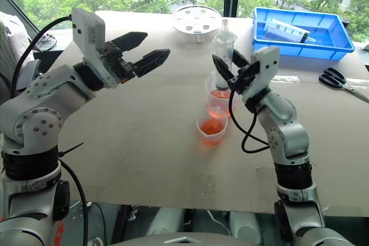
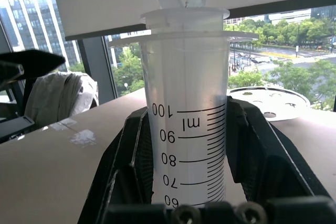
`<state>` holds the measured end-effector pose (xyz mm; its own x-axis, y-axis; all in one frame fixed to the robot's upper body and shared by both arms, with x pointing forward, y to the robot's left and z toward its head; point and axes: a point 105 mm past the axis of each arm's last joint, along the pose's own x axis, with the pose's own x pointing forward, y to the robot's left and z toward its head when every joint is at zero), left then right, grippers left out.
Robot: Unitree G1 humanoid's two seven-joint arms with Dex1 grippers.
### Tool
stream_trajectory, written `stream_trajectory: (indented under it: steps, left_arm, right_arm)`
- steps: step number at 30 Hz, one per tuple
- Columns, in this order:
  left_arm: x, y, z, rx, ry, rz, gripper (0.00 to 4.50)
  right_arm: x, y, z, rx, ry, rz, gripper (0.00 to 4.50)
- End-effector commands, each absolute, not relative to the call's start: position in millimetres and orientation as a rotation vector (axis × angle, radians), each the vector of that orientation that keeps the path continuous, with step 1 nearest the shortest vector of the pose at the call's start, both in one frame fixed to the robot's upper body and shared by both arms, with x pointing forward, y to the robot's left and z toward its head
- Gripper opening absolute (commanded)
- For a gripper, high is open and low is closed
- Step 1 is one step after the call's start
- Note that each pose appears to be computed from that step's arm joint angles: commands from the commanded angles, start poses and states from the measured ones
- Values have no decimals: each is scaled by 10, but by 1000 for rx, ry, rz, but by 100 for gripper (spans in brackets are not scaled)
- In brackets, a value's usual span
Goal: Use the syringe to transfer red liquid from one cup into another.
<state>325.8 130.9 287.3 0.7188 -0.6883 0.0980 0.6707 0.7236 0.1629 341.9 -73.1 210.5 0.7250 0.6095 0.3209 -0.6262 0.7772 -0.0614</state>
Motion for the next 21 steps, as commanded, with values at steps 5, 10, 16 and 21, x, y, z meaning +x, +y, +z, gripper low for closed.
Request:
stream_trajectory:
  steps: [5,10,16,21]
  left_arm:
    - [3571,1054,3153,227,-156,-777,450]
    - [3658,856,3139,304,-145,-838,450]
    - [3714,753,3068,350,-117,-877,450]
    - [3759,694,3003,360,-107,-890,450]
  right_arm:
    - [3367,-568,2193,25,-451,707,149]
    - [3391,-530,2135,40,-451,693,149]
    - [3397,-537,2053,35,-413,674,149]
    - [3371,-524,1973,23,-378,690,149]
